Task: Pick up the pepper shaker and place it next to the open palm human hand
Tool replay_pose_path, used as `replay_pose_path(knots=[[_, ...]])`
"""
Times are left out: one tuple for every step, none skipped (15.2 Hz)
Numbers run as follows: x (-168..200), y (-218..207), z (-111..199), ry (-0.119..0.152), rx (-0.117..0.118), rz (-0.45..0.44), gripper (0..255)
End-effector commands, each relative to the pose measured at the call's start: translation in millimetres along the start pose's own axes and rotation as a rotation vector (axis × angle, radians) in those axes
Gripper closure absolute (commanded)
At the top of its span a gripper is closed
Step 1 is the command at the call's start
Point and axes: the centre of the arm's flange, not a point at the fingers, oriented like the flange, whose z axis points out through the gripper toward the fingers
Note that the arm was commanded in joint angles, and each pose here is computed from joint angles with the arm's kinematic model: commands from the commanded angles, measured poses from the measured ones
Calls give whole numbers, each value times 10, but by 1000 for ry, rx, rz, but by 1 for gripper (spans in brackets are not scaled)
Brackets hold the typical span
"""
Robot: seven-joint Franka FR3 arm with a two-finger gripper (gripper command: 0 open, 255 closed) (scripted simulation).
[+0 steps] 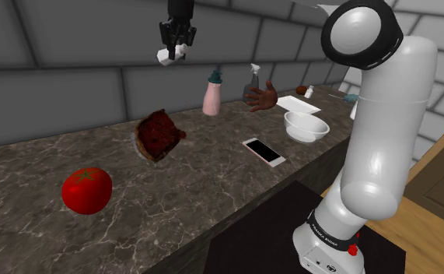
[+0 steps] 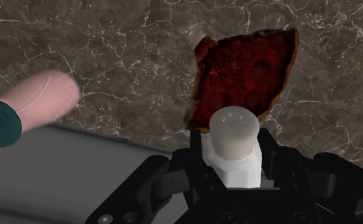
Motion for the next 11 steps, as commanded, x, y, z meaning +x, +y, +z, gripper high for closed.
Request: replay_pose_path(knots=[[-5,-4,-98,0,0,0,255],[-44,122,-105,0,0,0,255],[-82,248,-112,0,0,0,255],[-121,374,-119,0,0,0,255],[-160,500,-126,0,0,0,255],[-199,626,-133,0,0,0,255],[-237,752,-140,0,0,0,255],[-276,878,-146,0,0,0,255],[-315,1004,-153,0,0,0,255],[-354,1130,-160,0,0,0,255],[-392,1256,-167,0,0,0,255]])
